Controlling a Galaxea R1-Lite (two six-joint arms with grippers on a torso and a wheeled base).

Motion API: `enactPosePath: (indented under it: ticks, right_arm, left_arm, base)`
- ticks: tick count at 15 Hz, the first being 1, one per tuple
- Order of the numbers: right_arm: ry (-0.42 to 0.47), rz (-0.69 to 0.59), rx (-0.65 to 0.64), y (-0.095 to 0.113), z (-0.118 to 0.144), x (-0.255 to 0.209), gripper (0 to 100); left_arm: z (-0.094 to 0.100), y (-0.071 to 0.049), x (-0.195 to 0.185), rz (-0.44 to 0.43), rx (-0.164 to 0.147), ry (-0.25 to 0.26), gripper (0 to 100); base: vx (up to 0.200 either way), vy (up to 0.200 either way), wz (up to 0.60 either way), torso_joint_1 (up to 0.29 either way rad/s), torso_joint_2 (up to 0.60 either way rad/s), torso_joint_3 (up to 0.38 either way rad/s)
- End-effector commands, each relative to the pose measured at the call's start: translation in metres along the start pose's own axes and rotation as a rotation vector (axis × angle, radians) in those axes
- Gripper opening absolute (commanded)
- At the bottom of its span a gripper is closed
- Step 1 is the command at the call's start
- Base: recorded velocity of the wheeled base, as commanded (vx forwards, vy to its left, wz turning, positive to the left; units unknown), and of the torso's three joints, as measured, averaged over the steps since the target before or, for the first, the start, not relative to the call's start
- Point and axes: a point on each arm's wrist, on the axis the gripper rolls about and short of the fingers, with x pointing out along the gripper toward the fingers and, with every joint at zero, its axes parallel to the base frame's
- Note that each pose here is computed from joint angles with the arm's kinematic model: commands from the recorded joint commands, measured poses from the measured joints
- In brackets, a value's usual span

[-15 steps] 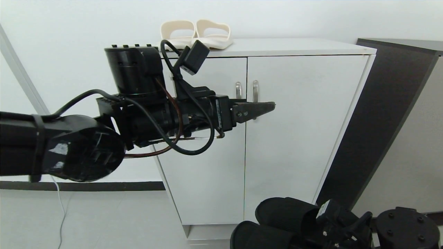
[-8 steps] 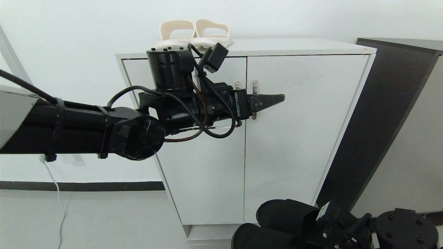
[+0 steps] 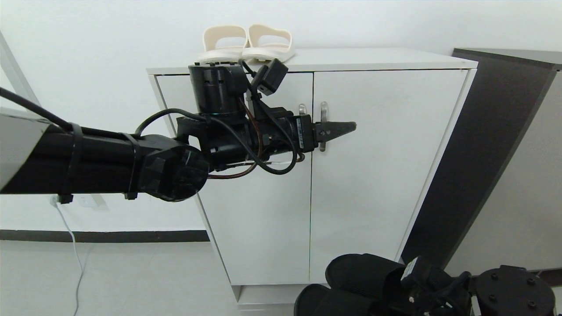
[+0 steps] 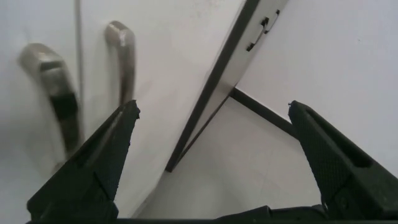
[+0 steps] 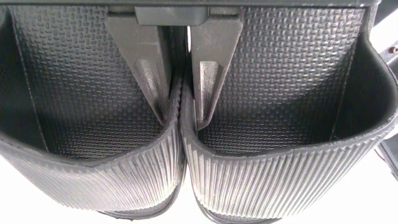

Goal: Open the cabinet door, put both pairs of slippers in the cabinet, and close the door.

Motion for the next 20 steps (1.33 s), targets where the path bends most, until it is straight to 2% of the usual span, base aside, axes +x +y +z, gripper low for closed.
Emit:
enactPosePath:
  ticks: [1, 3, 6, 9, 14, 18, 19, 20]
  right_arm:
    - [0.0, 0.0, 0.0, 0.0, 0.0, 0.0, 0]
    - [0.001, 0.0, 0.0, 0.0, 0.0, 0.0, 0]
    - [0.006, 0.002, 0.0, 0.0, -0.001, 0.0, 0]
    - [0.004, 0.002, 0.0, 0.0, -0.001, 0.0, 0]
    - [0.008, 0.003, 0.0, 0.0, -0.002, 0.0, 0]
    - [0.009, 0.001, 0.0, 0.0, -0.002, 0.0, 0]
    - [0.009, 0.003, 0.0, 0.0, -0.002, 0.0, 0]
    - [0.009, 0.001, 0.0, 0.0, -0.002, 0.0, 0]
  left_arm:
    - [0.005, -0.001, -0.003, 0.002, 0.006, -0.012, 100]
    - [0.004, 0.001, -0.001, 0.014, -0.003, 0.001, 100]
    - [0.003, 0.013, 0.006, 0.055, -0.009, 0.002, 100]
    - [0.0, 0.018, 0.014, 0.073, -0.019, 0.018, 100]
    - [0.004, 0.019, 0.021, 0.071, -0.02, 0.02, 100]
    - [-0.001, 0.019, 0.025, 0.064, -0.025, 0.032, 100]
    - [-0.003, 0.018, 0.026, 0.061, -0.027, 0.037, 0]
    - [-0.003, 0.017, 0.026, 0.061, -0.027, 0.037, 0]
  base:
    - [0.0, 0.0, 0.0, 0.0, 0.0, 0.0]
    - [0.0, 0.0, 0.0, 0.0, 0.0, 0.0]
    - [0.0, 0.0, 0.0, 0.0, 0.0, 0.0]
    - [0.0, 0.0, 0.0, 0.0, 0.0, 0.0]
    - [0.0, 0.0, 0.0, 0.0, 0.0, 0.0]
    - [0.0, 0.0, 0.0, 0.0, 0.0, 0.0]
    - [0.0, 0.0, 0.0, 0.0, 0.0, 0.0]
    - [0.0, 0.0, 0.0, 0.0, 0.0, 0.0]
